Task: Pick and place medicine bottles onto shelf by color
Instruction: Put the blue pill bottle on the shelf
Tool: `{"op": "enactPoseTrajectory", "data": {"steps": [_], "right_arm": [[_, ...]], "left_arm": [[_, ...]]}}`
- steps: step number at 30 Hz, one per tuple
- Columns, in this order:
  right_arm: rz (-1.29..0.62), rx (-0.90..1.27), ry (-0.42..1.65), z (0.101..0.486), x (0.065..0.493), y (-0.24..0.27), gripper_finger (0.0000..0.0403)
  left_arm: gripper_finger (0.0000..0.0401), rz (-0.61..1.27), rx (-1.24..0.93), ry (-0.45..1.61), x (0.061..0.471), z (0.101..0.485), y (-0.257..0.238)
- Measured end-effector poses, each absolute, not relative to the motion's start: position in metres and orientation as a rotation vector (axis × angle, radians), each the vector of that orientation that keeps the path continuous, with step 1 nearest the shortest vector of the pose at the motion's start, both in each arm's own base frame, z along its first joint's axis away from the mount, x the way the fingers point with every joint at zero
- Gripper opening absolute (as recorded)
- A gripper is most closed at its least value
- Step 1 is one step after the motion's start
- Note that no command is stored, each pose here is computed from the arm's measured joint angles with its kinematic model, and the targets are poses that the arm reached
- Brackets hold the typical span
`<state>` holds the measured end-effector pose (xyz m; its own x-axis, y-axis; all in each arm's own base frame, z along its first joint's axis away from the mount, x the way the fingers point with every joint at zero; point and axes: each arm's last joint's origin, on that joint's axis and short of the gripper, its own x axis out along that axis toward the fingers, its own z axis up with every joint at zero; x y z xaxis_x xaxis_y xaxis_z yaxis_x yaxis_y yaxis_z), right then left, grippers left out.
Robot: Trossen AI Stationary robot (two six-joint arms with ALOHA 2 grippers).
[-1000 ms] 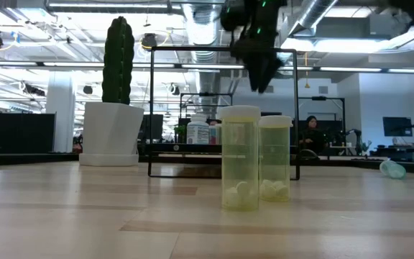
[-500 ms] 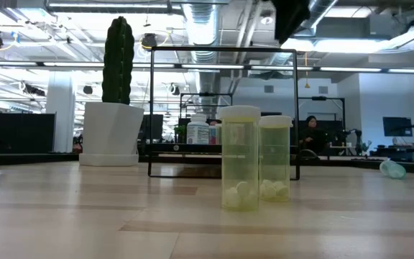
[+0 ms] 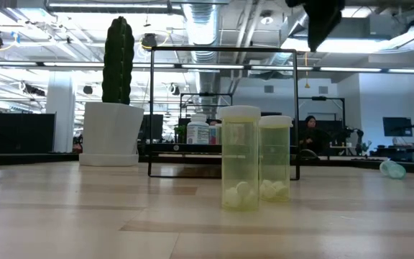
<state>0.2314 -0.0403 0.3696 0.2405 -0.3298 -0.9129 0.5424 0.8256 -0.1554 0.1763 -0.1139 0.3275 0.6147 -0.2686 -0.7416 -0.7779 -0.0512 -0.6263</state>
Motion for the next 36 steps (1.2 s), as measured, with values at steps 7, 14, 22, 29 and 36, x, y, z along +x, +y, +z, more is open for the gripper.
{"op": "enactPoseTrajectory", "data": {"steps": [7,14,22,29,36], "right_arm": [[-0.674,0.283,1.233,0.349,0.229,-0.040,0.0196],[-0.712,0.324,1.249,0.345,0.227,-0.040,0.0192],[-0.725,0.334,1.278,0.344,0.224,-0.032,0.0191],[-0.686,0.303,1.284,0.344,0.225,-0.023,0.0191],[-0.680,0.296,1.289,0.344,0.225,-0.022,0.0191]], "left_arm": [[0.0120,0.527,-1.314,1.049,0.176,0.307,-0.127],[0.0120,0.464,-1.089,1.289,0.195,0.277,-0.147],[0.0120,0.463,-0.933,1.431,0.218,0.237,-0.166],[0.0120,0.489,-0.981,1.417,0.231,0.221,-0.175],[0.0120,0.557,-1.067,1.405,0.235,0.219,-0.174]]}}
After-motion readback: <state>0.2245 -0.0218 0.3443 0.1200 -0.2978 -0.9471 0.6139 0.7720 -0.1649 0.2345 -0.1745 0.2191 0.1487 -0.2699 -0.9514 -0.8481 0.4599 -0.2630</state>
